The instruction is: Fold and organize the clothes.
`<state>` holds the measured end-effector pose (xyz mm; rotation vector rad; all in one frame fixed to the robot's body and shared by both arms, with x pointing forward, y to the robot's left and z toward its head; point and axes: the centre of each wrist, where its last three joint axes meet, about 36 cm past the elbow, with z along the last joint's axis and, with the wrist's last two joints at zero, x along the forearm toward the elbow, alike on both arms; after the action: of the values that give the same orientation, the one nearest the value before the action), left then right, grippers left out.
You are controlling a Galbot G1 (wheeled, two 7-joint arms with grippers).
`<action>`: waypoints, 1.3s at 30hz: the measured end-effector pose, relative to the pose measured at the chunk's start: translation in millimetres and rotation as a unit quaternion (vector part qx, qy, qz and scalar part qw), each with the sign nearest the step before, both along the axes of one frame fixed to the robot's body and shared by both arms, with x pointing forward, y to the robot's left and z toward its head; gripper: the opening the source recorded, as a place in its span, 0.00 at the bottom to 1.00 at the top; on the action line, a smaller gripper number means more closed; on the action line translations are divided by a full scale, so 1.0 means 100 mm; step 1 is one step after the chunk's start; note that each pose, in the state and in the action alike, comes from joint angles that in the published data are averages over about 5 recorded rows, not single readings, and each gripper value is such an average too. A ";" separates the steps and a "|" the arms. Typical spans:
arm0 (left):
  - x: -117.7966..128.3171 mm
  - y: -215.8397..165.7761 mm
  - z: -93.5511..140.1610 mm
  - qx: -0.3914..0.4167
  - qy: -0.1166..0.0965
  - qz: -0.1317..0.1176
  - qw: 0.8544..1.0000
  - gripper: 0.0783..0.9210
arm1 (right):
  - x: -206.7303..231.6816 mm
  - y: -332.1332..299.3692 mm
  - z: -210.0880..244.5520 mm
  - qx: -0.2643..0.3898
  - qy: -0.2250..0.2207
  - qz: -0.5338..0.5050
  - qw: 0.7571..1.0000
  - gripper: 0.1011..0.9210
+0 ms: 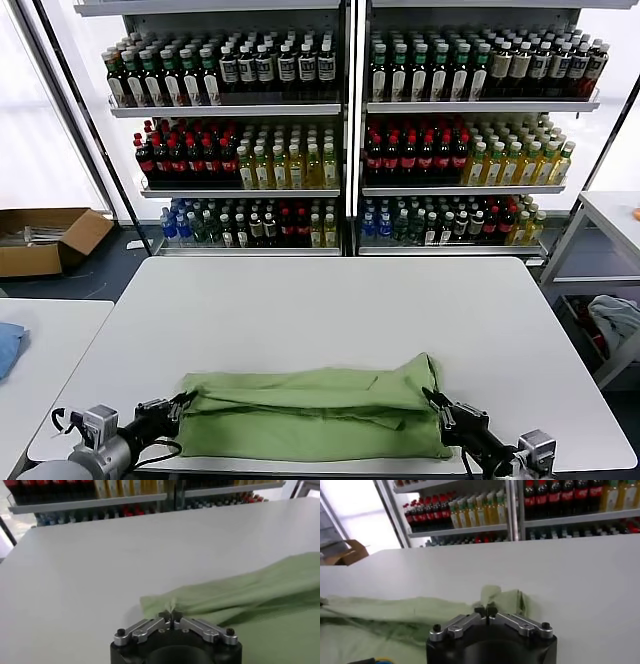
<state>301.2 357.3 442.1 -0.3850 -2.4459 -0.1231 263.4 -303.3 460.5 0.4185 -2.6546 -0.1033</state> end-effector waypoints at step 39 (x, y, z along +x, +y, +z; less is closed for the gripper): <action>-0.41 -0.75 -0.39 -0.030 -0.028 0.206 0.978 0.87 | 0.07 -1.04 0.23 -0.019 -0.132 -0.152 0.979 0.88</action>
<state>260.3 282.1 403.0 0.1070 -2.5336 0.1206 270.0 -407.5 483.7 0.0106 -2.9611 -0.0970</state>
